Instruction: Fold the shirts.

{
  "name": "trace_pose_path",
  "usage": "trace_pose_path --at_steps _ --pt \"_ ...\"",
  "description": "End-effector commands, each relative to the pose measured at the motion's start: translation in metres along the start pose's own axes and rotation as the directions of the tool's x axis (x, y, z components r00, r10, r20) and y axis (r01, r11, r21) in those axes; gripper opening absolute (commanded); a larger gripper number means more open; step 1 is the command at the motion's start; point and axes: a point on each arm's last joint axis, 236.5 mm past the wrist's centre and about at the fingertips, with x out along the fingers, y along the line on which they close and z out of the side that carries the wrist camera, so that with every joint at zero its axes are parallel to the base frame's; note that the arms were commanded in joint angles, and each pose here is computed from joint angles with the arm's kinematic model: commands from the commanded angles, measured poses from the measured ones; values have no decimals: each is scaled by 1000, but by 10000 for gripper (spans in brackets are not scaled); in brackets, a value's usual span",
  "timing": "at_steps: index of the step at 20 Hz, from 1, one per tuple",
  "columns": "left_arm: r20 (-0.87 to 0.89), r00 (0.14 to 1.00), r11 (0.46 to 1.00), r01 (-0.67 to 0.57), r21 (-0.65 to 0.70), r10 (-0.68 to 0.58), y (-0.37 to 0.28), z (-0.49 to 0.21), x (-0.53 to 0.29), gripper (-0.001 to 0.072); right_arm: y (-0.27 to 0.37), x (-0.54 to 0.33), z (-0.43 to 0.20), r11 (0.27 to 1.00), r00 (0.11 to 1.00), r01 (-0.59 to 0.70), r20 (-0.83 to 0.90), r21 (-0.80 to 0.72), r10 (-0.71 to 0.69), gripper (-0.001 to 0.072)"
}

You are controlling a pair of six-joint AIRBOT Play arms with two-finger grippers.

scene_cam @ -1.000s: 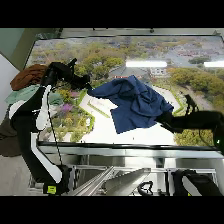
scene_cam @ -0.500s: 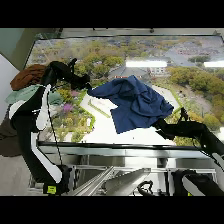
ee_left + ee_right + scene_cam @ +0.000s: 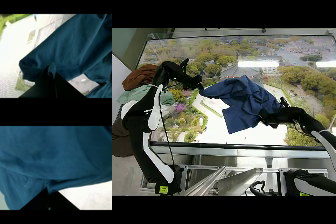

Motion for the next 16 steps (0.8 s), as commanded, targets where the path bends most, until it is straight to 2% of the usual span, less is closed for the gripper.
trace_pose_path --at_steps 1,3,4,6,8,9,10,12,14,16 --pt "-81 997 1000 7 -16 -9 2 -20 -13 11 32 -22 -14 989 994 -51 -101 -139 37 19" --pt "-68 997 997 24 -76 -30 -6 -23 -50 11 68 -82 5 966 992 -127 -2 -227 130 19" --pt "-6 996 994 87 -72 -88 -28 -18 -82 11 90 -126 25 944 976 -164 92 -287 198 19" --pt "192 960 979 201 36 -204 -95 -11 -173 11 142 -249 52 868 884 -191 304 -459 355 19" --pt "463 847 962 190 195 -261 -164 -27 -289 11 191 -362 38 765 766 -98 442 -636 466 18" --pt "602 738 949 183 258 -306 -200 -46 -352 10 218 -419 19 709 687 -20 506 -705 522 18" --pt "723 587 928 171 331 -365 -236 -76 -420 11 245 -473 -4 649 593 80 559 -757 579 18" --pt "851 245 884 86 459 -465 -287 -161 -538 10 286 -552 -56 550 423 255 603 -795 676 18" --pt "897 -34 897 -46 439 -441 -292 -248 -615 10 312 -601 -106 489 296 352 590 -798 751 18" --pt "898 -207 921 -110 373 -389 -281 -308 -655 11 324 -625 -131 464 214 393 569 -794 794 18"
